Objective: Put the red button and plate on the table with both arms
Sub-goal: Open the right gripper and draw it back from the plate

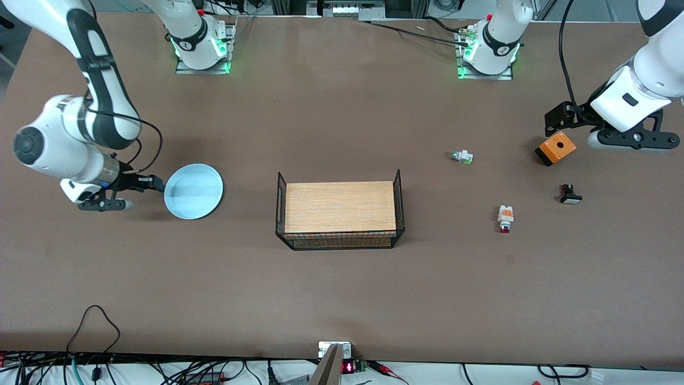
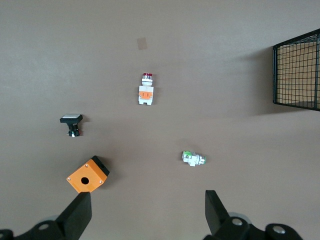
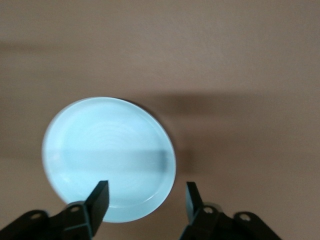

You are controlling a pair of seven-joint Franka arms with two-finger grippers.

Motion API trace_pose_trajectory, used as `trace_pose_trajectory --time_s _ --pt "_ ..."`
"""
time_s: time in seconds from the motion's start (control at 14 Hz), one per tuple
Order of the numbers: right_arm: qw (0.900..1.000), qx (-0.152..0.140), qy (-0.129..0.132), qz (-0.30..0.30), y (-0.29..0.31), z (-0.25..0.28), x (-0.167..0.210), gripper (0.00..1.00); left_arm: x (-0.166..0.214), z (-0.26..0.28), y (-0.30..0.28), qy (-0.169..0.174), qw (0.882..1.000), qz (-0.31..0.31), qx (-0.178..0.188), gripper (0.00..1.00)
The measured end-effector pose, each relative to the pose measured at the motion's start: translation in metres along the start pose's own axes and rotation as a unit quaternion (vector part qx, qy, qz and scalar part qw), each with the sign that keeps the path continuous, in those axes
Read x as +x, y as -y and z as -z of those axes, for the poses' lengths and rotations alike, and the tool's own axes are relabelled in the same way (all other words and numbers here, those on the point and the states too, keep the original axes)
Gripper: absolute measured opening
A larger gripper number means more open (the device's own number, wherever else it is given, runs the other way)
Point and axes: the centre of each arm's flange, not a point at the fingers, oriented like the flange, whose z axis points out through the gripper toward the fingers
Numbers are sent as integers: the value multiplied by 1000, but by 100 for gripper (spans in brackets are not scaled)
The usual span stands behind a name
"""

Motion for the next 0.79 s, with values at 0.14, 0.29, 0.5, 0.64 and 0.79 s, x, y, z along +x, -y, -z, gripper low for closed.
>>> trace_pose_trajectory --time_s 0.14,0.29,0.5,0.64,0.79 --pt "1000 2 0 6 26 49 7 97 0 0 0 0 1000 0 0 100" --pt "1000 -21 8 21 49 83 12 100 0 0 0 0 1000 0 0 100" --pt "997 -61 24 41 85 138 11 100 0 3 0 -3 1000 0 0 100" --pt "995 -77 24 50 100 180 7 100 0 4 1 -4 1000 1 0 100" --pt "996 -80 9 40 92 224 4 100 0 4 1 -4 1000 1 0 100"
